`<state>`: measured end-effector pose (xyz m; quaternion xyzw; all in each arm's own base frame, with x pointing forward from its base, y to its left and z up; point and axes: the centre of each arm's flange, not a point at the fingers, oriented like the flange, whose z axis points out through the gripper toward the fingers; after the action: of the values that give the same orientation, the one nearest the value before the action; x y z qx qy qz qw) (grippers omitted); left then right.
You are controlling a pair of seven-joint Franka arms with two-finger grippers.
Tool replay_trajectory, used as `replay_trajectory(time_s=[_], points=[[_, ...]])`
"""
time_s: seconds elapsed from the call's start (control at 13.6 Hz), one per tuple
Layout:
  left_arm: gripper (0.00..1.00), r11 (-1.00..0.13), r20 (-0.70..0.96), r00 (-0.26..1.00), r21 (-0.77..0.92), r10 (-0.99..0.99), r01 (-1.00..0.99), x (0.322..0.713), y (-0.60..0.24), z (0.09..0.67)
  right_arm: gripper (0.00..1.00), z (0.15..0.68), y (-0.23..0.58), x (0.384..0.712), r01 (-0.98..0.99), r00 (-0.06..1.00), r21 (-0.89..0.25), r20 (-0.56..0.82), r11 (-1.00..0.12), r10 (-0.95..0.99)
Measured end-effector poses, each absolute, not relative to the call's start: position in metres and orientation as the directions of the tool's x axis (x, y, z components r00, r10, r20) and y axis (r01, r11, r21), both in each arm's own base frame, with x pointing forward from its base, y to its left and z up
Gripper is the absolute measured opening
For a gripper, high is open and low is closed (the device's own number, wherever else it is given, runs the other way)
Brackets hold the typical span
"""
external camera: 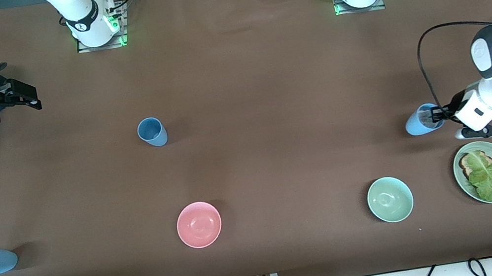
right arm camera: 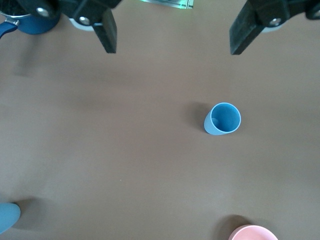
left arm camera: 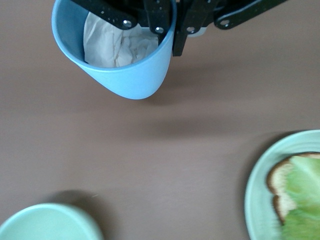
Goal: Stack blue cups with both arms
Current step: 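Carry the cup with the left gripper to mid-table and lower it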
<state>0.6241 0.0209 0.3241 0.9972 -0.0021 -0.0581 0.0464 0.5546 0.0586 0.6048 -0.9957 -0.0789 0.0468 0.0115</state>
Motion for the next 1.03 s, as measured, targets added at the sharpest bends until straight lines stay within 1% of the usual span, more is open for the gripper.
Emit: replay_trajectory(time_s=[0.22,0.51,0.73,1.03], points=[[0.06,-0.987,-0.13,0.987,0.116,0.095,0.11,0.618,-0.083,0.343,1.0,0.605,0.059,0.554,0.156,0.983,-0.03,-0.091,-0.987,0.158],[0.06,-0.96,-0.178,0.953,0.097,0.243,0.263,0.584,-0.222,0.347,1.0,0.605,0.059,0.554,0.156,0.983,-0.03,-0.091,-0.987,0.159],[0.06,-0.947,-0.208,0.936,0.096,0.283,0.308,0.556,-0.314,0.325,1.0,0.605,0.059,0.554,0.157,0.983,-0.03,-0.09,-0.987,0.159],[0.06,-0.922,-0.198,0.938,0.211,0.286,0.325,0.56,-0.359,0.272,1.0,0.606,0.059,0.554,0.157,0.983,-0.03,-0.09,-0.987,0.159]])
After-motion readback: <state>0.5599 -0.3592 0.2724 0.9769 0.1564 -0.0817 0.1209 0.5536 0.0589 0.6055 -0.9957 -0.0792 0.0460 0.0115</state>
